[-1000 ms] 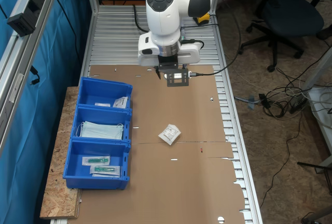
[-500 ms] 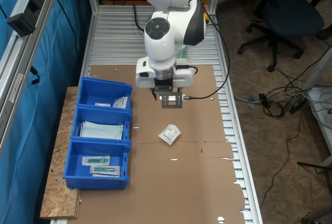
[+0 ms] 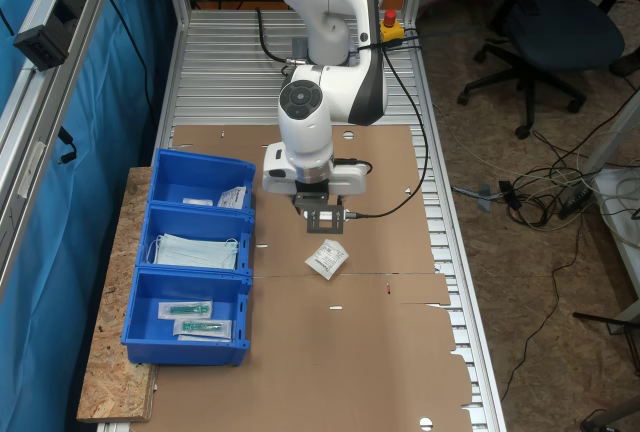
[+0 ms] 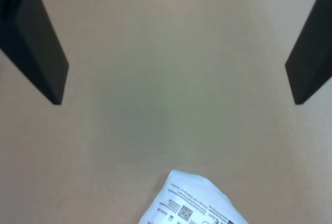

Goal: Pick and place sorting task of medical equipment.

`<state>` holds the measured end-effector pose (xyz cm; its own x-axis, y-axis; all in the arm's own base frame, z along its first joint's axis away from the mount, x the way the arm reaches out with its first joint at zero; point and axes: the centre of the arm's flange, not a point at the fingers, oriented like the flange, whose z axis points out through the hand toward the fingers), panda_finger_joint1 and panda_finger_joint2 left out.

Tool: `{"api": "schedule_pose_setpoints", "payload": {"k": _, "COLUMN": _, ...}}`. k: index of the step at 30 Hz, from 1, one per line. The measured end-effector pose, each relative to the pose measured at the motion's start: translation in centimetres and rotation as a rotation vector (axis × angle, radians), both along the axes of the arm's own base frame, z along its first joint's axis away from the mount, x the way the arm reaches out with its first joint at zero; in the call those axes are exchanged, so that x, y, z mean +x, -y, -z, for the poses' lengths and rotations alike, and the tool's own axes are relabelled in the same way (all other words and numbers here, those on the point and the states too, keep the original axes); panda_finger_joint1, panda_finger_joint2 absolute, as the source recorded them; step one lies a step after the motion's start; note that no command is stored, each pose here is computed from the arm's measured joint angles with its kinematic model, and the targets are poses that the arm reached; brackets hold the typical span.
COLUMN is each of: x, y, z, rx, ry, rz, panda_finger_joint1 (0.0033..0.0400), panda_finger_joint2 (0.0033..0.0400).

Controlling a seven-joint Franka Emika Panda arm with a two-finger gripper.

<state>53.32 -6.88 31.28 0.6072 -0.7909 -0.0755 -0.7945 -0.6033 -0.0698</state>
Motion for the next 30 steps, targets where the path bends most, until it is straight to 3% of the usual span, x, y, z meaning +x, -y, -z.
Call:
{"api": "schedule_pose_setpoints", "payload": {"k": 9, "x": -0.5, "y": -0.2, "z": 1.6, "rx": 0.019, "ry": 0.012, "rz": 0.029, "panda_finger_joint1": 0.0400, "panda_finger_joint2": 0.0400}}
{"api": "schedule_pose_setpoints", "payload": {"k": 18, "x": 0.1, "y": -0.2, "z": 2.1, "rx": 0.018, "ry": 0.055, "rz": 0.046, "panda_finger_joint1": 0.0400, "panda_finger_joint2": 0.0400}}
{"api": "schedule_pose_setpoints", "payload": {"k": 25, "x": 0.2, "y": -0.2, "z": 3.2, "rx": 0.025, "ry": 0.057, "rz": 0.060, "panda_finger_joint1": 0.0400, "panda_finger_joint2": 0.0400}}
{"api": "schedule_pose_setpoints", "payload": {"k": 30, "x": 0.2, "y": -0.2, "z": 4.1, "rx": 0.046, "ry": 0.055, "rz": 0.090, "panda_finger_joint1": 0.0400, "panda_finger_joint2": 0.0400}}
